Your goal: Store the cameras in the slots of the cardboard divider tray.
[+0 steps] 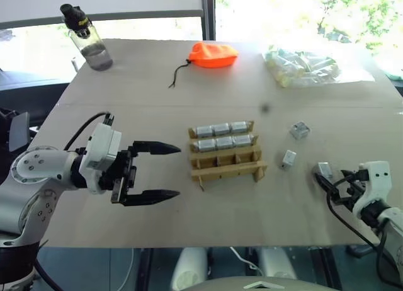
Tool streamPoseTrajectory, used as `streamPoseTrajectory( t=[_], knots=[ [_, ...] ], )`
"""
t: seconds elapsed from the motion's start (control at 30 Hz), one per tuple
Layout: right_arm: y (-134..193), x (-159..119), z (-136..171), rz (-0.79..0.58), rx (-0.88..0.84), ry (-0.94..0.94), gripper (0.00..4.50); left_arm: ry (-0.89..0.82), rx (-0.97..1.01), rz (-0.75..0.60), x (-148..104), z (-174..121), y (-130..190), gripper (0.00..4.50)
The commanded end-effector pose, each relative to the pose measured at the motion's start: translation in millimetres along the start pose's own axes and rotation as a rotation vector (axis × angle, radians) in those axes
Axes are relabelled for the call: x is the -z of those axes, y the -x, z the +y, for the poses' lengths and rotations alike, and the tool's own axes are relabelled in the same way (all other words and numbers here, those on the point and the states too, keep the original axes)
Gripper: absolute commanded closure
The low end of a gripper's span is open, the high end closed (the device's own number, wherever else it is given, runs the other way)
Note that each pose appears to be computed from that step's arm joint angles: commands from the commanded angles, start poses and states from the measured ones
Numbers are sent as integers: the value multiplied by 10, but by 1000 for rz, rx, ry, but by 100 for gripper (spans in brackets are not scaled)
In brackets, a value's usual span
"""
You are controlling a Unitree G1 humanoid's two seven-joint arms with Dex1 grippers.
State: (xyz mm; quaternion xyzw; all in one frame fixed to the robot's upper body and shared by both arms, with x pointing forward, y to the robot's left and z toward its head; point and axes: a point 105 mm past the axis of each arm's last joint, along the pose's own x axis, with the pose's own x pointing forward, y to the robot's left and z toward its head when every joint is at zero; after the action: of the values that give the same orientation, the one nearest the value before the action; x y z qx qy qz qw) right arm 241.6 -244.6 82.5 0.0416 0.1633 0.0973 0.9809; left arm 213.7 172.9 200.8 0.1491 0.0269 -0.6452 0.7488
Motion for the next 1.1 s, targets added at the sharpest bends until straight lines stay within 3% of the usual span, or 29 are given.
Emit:
streamPoseTrajectory(
  t=[0.03, 0.1, 0.13, 0.23, 0.37, 0.67, 0.77, 0.9, 1.1],
  knots=[
    [17, -106, 56, -16, -11, 8, 3, -38, -13, -9, -74, -30, -8, 0],
    [19, -131, 72, -19, -14, 9, 3, -38, -18, -21, -95, -37, -22, 0],
    [20, -143, 84, -17, -20, 16, 56, -38, -18, -24, -103, -42, -28, 0],
    [15, -162, 106, -14, -28, 31, 153, -36, -22, -25, -104, -45, -36, 0],
    [20, -208, 141, -22, -49, 61, 362, -25, -35, -21, -82, -57, -13, 0],
    [24, -631, 323, -80, -205, 138, 373, -16, -85, -16, -72, -65, 9, 0],
    [-50, -954, 648, -118, -457, 260, 373, -10, -115, -9, -36, -78, 25, 0],
    [-162, -1180, 1172, -168, -815, 372, 373, 7, -178, -9, -7, -71, 105, 0],
    [-385, -1106, 1630, -164, -1147, 631, 373, 22, -219, -1, 10, -134, 168, 0]
  ],
)
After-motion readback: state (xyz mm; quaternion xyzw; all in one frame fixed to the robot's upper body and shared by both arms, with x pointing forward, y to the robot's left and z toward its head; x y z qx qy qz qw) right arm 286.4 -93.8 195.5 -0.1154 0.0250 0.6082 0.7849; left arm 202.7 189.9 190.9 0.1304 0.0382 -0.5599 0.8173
